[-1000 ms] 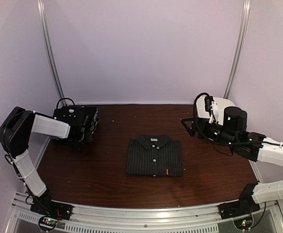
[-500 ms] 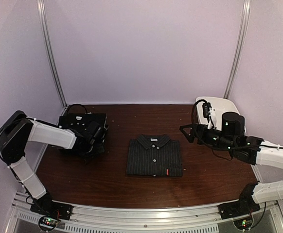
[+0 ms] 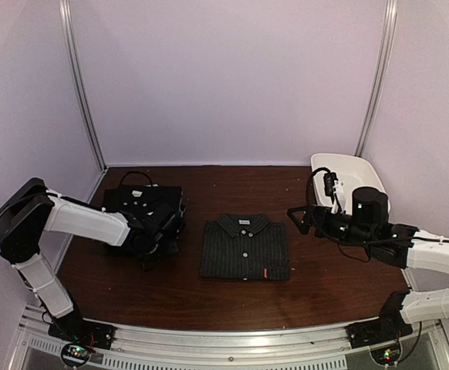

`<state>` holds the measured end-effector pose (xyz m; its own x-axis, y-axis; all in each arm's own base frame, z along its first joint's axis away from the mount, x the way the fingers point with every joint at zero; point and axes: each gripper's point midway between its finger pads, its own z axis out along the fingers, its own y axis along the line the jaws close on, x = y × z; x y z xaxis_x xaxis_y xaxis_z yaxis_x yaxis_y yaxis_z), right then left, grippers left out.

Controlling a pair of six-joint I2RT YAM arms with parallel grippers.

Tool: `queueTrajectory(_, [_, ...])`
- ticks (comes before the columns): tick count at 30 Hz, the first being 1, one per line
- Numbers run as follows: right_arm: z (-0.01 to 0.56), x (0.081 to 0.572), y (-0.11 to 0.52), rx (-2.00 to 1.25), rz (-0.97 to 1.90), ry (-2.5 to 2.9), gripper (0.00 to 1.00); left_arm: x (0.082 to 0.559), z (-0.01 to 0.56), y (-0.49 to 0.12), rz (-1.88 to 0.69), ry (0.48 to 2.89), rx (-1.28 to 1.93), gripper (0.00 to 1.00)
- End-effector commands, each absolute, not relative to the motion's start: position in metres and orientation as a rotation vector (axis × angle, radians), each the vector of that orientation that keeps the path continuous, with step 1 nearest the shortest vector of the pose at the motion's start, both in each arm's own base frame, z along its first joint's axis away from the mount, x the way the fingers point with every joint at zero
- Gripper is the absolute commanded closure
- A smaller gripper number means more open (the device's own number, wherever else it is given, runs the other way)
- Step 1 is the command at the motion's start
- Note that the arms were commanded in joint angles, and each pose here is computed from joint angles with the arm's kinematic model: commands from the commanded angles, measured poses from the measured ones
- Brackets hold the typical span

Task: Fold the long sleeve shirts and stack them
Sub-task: Move the square-folded shirt to the center of the board.

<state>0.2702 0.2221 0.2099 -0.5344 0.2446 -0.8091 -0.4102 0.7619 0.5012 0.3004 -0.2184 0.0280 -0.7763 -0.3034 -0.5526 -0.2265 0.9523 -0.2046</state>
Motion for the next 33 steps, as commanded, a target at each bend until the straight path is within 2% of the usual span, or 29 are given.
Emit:
queueTrajectory(1, [0.202, 0.270, 0.216, -0.096, 0.824, 1.968, 0.00, 0.291, 0.030, -0.252, -0.270, 2.539, -0.340, 1.00])
queueTrajectory(17, [0.167, 0.272, 0.214, -0.060, 0.791, 2.065, 0.00, 0.271, 0.031, -0.294, -0.400, 2.586, -0.255, 1.00])
queueTrajectory(25, [0.157, 0.275, 0.213, -0.056, 0.751, 2.108, 0.03, 0.260, 0.056, -0.307, -0.526, 2.584, -0.195, 0.83])
queueTrajectory(33, [0.150, 0.280, 0.213, -0.060, 0.708, 2.153, 0.04, 0.238, 0.085, -0.338, -0.608, 2.567, -0.078, 0.74])
